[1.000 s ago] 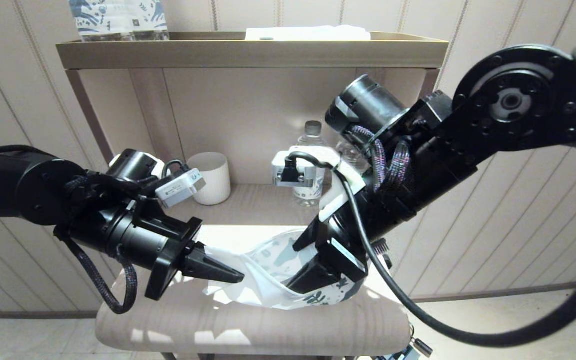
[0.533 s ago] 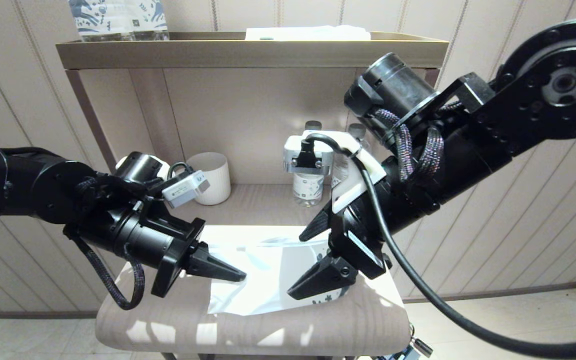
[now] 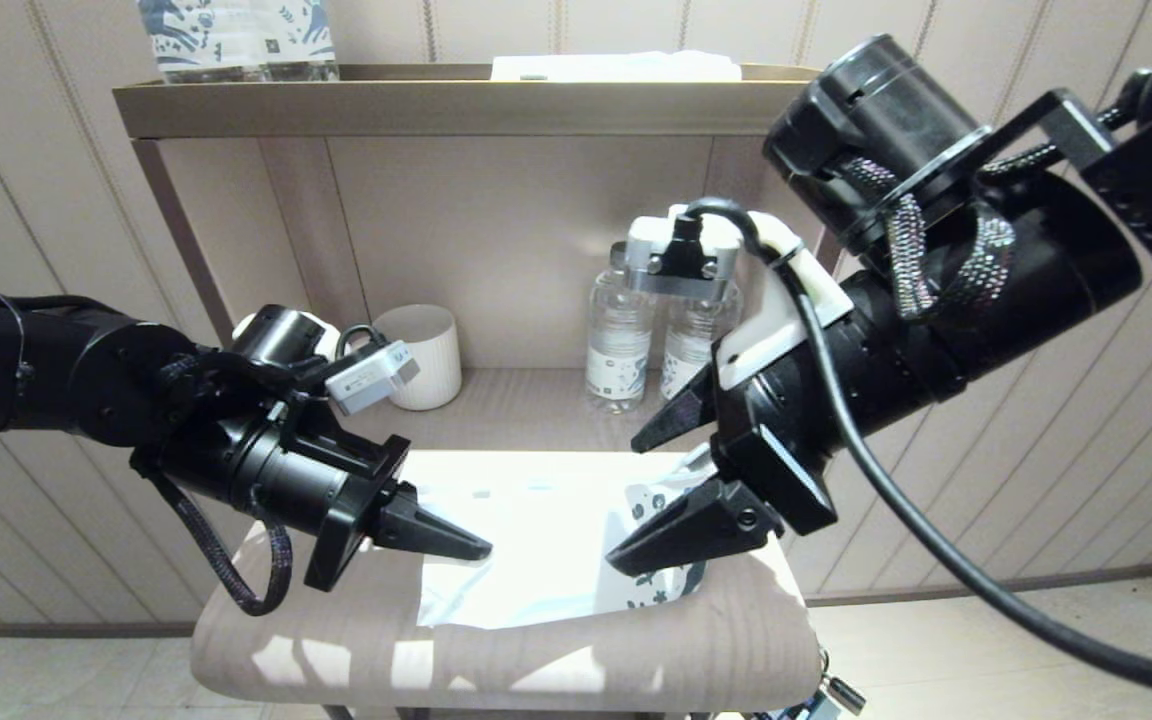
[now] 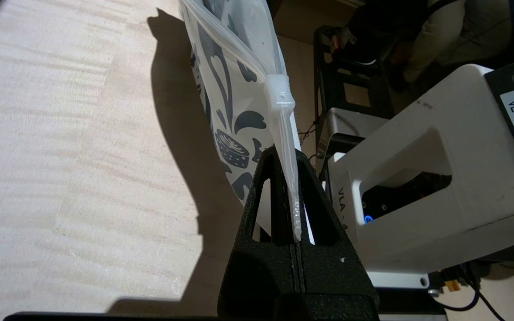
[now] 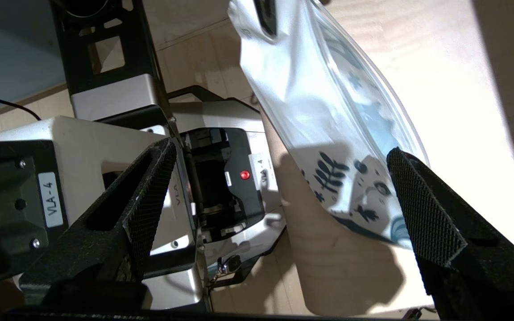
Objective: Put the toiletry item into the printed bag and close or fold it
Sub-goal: Place the toothpaste in the storage bag, then hand it to the other hand
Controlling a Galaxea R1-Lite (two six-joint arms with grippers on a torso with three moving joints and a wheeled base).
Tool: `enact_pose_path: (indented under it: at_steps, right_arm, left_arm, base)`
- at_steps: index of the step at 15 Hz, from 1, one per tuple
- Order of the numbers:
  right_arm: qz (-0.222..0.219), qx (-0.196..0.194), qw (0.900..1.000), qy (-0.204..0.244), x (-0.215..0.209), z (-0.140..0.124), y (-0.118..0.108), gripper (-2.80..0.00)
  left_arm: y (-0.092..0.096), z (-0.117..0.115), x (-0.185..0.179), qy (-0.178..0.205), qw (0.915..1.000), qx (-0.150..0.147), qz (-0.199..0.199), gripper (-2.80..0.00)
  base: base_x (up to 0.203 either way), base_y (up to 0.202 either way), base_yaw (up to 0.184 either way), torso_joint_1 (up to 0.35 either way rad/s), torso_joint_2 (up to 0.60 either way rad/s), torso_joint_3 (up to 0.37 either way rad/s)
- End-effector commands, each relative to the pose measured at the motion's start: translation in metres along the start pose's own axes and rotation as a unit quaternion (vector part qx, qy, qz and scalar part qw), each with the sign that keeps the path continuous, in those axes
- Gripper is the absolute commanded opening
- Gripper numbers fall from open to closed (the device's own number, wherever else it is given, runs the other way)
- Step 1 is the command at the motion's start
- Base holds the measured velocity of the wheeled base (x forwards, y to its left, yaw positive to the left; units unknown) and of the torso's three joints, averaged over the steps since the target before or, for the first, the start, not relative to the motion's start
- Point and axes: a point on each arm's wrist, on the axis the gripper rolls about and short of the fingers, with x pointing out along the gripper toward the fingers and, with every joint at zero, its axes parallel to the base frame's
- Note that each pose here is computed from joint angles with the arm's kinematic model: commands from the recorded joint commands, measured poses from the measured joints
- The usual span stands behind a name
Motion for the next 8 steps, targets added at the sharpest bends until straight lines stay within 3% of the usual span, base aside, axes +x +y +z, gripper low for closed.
enact_pose_path:
  at_steps: [1, 6, 8]
  right_arm:
    - [-0.017, 0.011, 1.000, -0.007, -0.023, -0.010, 0.001, 0.00]
    - [-0.025, 0.068, 0.997, -0.004, -0.034, -0.062, -0.009, 0.00]
    - [-0.044, 0.076, 0.996, -0.022, -0.035, -0.080, -0.017, 0.00]
  left_arm:
    - [0.000, -0.001, 0.000, -0.002, 1.0000, 0.000, -0.003, -2.80]
    - [-0.005, 0.004, -0.003, -0.006, 0.9999, 0.008, -0.002, -2.80]
    - [-0.006, 0.004, -0.004, -0.006, 0.9999, 0.008, 0.000, -2.80]
  base:
    - [0.000, 0.000, 0.000, 0.000, 0.00, 0.000]
    - [0.000, 0.000, 0.000, 0.000, 0.00, 0.000]
    - [0.000, 0.000, 0.000, 0.000, 0.00, 0.000]
